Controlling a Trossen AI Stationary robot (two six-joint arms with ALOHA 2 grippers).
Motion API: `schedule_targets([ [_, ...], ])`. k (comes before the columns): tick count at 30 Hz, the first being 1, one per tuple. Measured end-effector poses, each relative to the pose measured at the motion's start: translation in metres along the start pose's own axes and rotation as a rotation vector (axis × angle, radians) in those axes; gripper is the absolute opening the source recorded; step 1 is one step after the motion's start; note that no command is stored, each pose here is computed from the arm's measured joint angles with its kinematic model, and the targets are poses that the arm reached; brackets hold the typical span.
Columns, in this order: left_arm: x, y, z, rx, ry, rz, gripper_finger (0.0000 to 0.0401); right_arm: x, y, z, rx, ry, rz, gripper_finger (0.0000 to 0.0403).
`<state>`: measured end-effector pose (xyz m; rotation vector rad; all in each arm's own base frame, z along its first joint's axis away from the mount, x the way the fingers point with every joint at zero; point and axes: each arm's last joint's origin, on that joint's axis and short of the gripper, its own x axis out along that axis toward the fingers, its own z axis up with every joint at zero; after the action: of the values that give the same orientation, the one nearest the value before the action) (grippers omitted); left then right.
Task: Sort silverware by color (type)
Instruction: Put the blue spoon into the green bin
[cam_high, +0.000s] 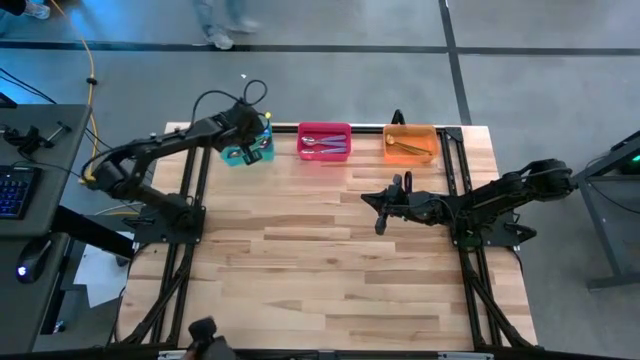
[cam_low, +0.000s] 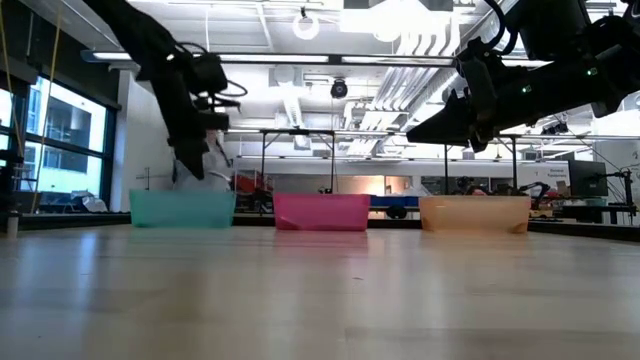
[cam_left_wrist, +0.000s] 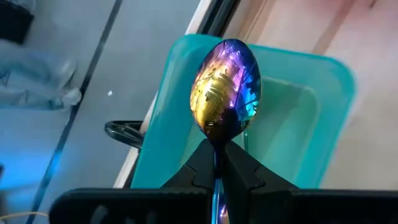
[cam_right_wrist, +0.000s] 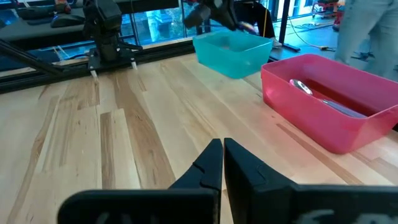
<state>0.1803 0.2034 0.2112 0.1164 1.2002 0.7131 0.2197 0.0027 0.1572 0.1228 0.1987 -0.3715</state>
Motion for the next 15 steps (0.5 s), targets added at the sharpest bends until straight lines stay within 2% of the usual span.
schedule_targets([
  [4,0.020,-0.001,0.000,-0.001,0.030,-0.010,0.0001,0.000,0.000,0.000,-0.004,0.000,0.000,0.0000],
  [9,0.039,0.000,0.006,-0.008,-0.009,0.001,0.0001,0.000,0.000,0.000,-0.005,0.000,0.000,0.0000],
  [15,0.048,0.000,0.006,-0.030,-0.009,-0.014,0.0001,0.000,0.000,0.000,-0.007,0.001,0.000,0.0000],
])
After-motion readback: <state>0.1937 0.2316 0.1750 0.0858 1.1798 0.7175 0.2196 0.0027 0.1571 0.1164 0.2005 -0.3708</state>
